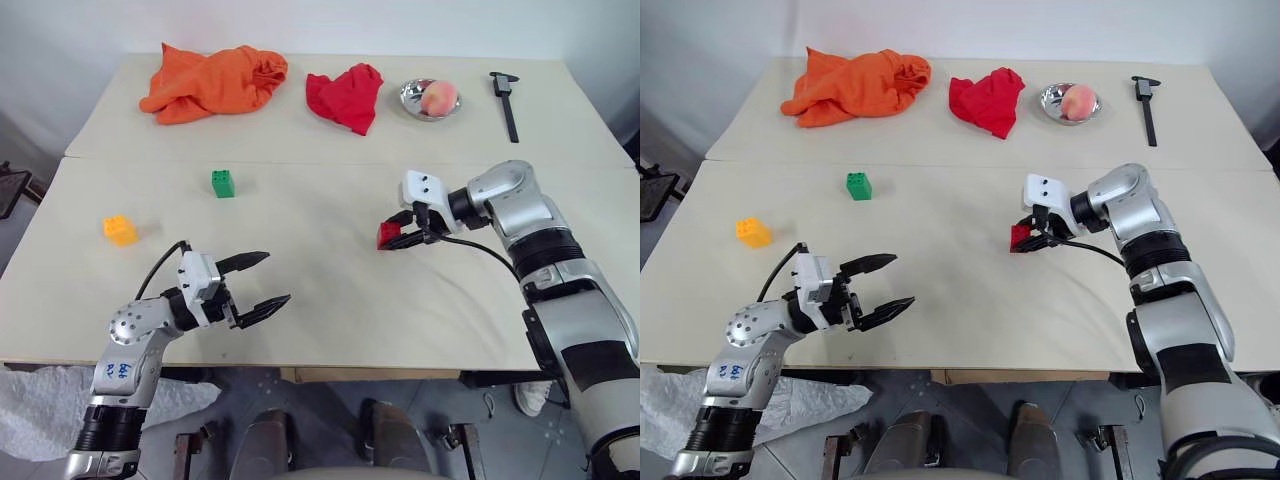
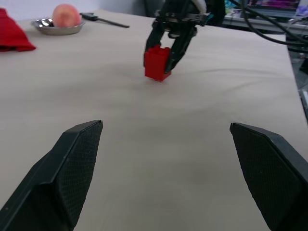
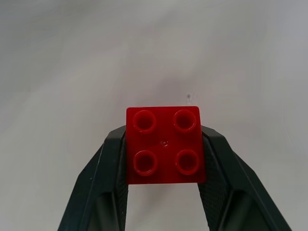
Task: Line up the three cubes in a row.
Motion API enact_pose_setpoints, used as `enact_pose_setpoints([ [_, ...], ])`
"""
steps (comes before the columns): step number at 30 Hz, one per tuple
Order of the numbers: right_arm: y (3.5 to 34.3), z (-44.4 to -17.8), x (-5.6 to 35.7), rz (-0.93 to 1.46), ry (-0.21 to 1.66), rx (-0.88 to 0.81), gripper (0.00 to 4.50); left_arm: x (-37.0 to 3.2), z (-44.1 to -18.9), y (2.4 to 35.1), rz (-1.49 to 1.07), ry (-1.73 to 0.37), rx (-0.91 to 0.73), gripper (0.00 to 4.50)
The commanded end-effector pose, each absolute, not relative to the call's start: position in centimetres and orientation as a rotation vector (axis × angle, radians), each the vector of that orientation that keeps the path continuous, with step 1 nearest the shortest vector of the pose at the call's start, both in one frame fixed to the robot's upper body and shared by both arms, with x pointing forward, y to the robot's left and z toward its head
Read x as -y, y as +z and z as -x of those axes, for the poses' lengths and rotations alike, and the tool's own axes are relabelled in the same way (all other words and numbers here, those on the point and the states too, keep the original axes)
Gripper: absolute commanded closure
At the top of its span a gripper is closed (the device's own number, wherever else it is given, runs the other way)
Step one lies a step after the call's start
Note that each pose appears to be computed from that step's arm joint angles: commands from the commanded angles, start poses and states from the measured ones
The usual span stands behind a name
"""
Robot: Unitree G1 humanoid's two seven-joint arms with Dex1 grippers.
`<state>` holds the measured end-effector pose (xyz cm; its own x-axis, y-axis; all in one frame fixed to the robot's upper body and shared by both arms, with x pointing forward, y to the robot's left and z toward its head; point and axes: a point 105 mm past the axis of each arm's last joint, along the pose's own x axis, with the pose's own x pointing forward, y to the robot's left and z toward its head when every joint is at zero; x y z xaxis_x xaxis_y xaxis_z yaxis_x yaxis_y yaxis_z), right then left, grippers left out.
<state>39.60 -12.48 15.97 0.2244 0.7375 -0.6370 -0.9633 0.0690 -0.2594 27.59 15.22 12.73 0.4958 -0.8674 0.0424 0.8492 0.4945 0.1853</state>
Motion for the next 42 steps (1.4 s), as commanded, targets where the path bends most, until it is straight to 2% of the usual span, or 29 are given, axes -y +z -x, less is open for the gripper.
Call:
enact_pose_setpoints([
  [1, 16.9, -39.8, 11.9, 0.732, 1.347, -0.343, 2.65, -15.9, -27.1, 13.9, -0.178, -1.006, 0.176, 0.00],
  [6, 16.9, -39.9, 11.8, 0.722, 1.352, -0.301, 1.05, -16.5, -26.9, 13.9, -0.174, -0.966, 0.166, 0.00],
  [9, 18.5, -39.8, 12.6, 0.665, 1.342, -0.179, 0.01, -17.5, -26.5, 13.8, -0.179, -0.913, 0.161, 0.00],
  [16, 21.1, -37.6, 17.4, 0.396, 1.329, 0.076, 0.01, -24.1, -24.9, 13.1, -0.132, -0.549, 0.172, 0.00],
  [19, 20.1, -36.4, 19.5, 0.341, 1.296, 0.061, 0.01, -28.2, -22.9, 11.7, -0.102, -0.314, 0.151, 0.00],
  [21, 19.6, -35.6, 20.1, 0.317, 1.259, 0.133, 0.01, -30.3, -21.4, 11.2, -0.080, -0.171, 0.151, 0.00],
  [25, 17.8, -35.0, 21.6, 0.259, 1.117, 0.211, 0.01, -30.4, -19.6, 11.4, -0.009, -0.082, 0.167, 0.00],
  [30, 17.8, -35.1, 23.1, 0.168, 0.978, 0.287, 0.01, -28.8, -19.0, 12.8, 0.057, -0.064, 0.197, 0.00],
  [33, 17.5, -34.7, 22.7, 0.163, 0.967, 0.300, 0.01, -27.5, -20.1, 13.7, 0.083, -0.073, 0.206, 0.00],
  [37, 17.4, -34.1, 21.8, 0.140, 0.985, 0.308, 0.01, -25.4, -23.3, 15.3, 0.177, -0.124, 0.230, 0.00],
  [39, 17.9, -33.8, 20.7, 0.114, 1.024, 0.324, 0.01, -23.7, -28.5, 16.0, 0.181, -0.132, 0.184, 0.00],
  [42, 19.2, -33.9, 20.1, 0.021, 1.020, 0.359, 0.01, -23.0, -33.3, 16.3, 0.084, -0.063, 0.078, 0.00],
])
